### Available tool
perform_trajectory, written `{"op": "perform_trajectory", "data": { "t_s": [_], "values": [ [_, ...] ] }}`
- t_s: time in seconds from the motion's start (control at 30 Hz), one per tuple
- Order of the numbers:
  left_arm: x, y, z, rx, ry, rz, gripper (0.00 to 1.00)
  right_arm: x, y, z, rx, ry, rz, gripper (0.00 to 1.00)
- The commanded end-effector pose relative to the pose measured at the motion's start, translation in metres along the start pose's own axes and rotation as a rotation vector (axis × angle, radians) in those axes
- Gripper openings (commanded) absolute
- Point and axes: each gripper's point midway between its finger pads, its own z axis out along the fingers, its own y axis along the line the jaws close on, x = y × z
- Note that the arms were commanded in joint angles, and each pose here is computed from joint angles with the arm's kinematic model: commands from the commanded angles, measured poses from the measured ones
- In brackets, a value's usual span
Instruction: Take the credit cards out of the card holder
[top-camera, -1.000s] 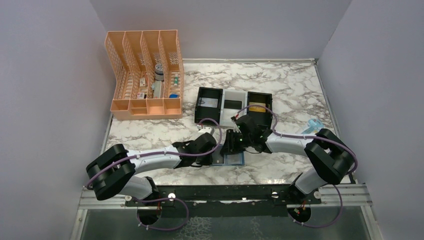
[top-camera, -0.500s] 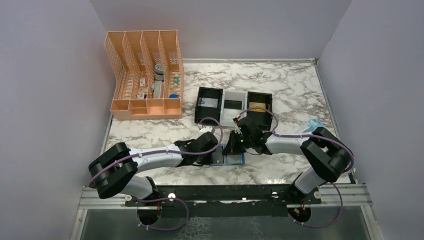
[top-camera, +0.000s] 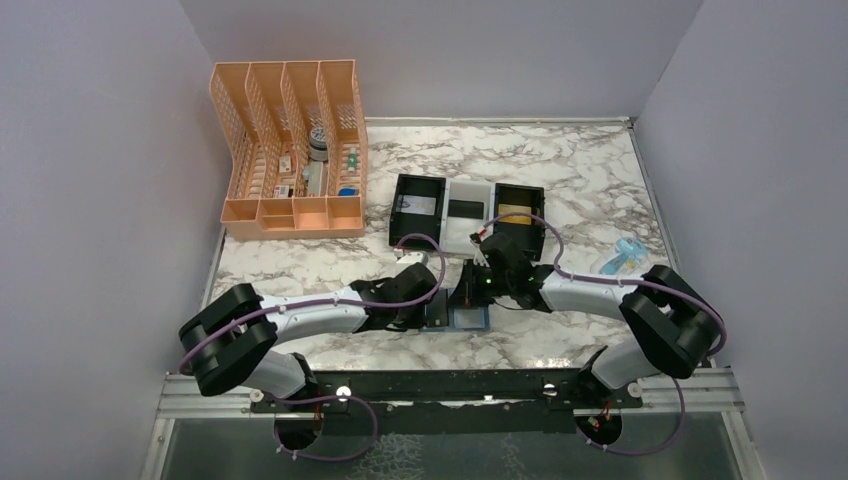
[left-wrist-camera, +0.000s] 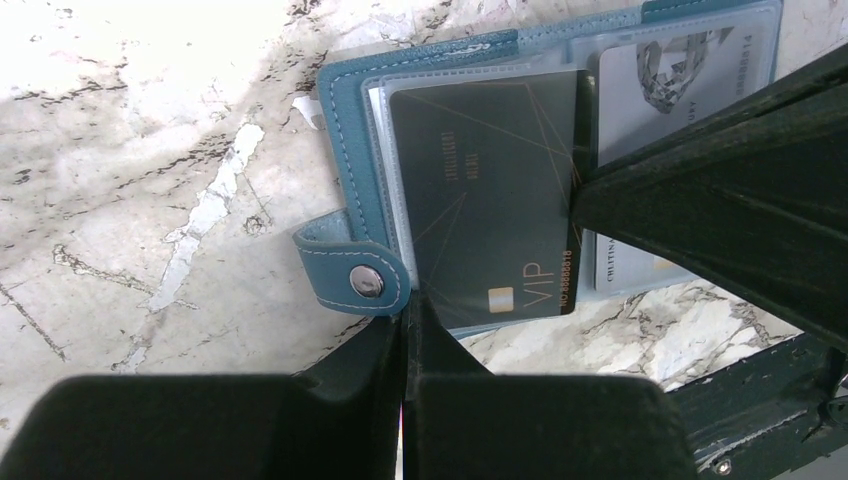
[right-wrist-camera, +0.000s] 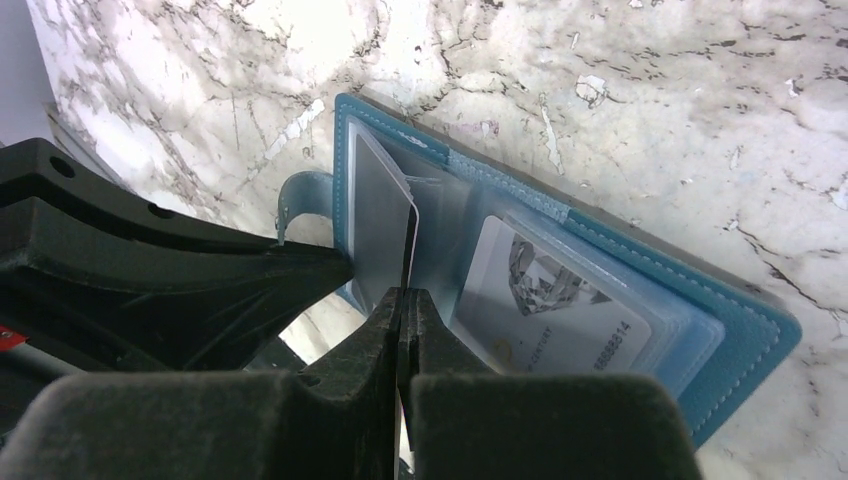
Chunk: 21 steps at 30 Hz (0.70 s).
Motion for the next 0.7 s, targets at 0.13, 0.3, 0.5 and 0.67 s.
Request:
{"op": "perform_trajectory", "data": {
  "t_s": [0.13, 0.3, 0.5, 0.67],
  "values": [
    [0.019, 0.022, 0.006, -0.092, 0.062, 0.036, 0.02, -0.004, 0.001, -0.012, 0.021, -0.020, -0.022, 0.01],
    [0.019, 0.021, 0.006, -0.089, 0.062, 0.042, 0.02, -0.003, -0.003, -0.012, 0.028, -0.016, -0.022, 0.01],
    [0.017, 0.020, 0.003, -0.079, 0.050, 0.044, 0.02, 0.002, -0.008, -0.011, 0.022, 0.016, -0.029, 0.01],
    [0.011, 0.011, -0.004, -0.036, 0.027, 0.057, 0.08, 0.014, -0.019, -0.009, 0.011, 0.050, 0.004, 0.01]
  ]
}}
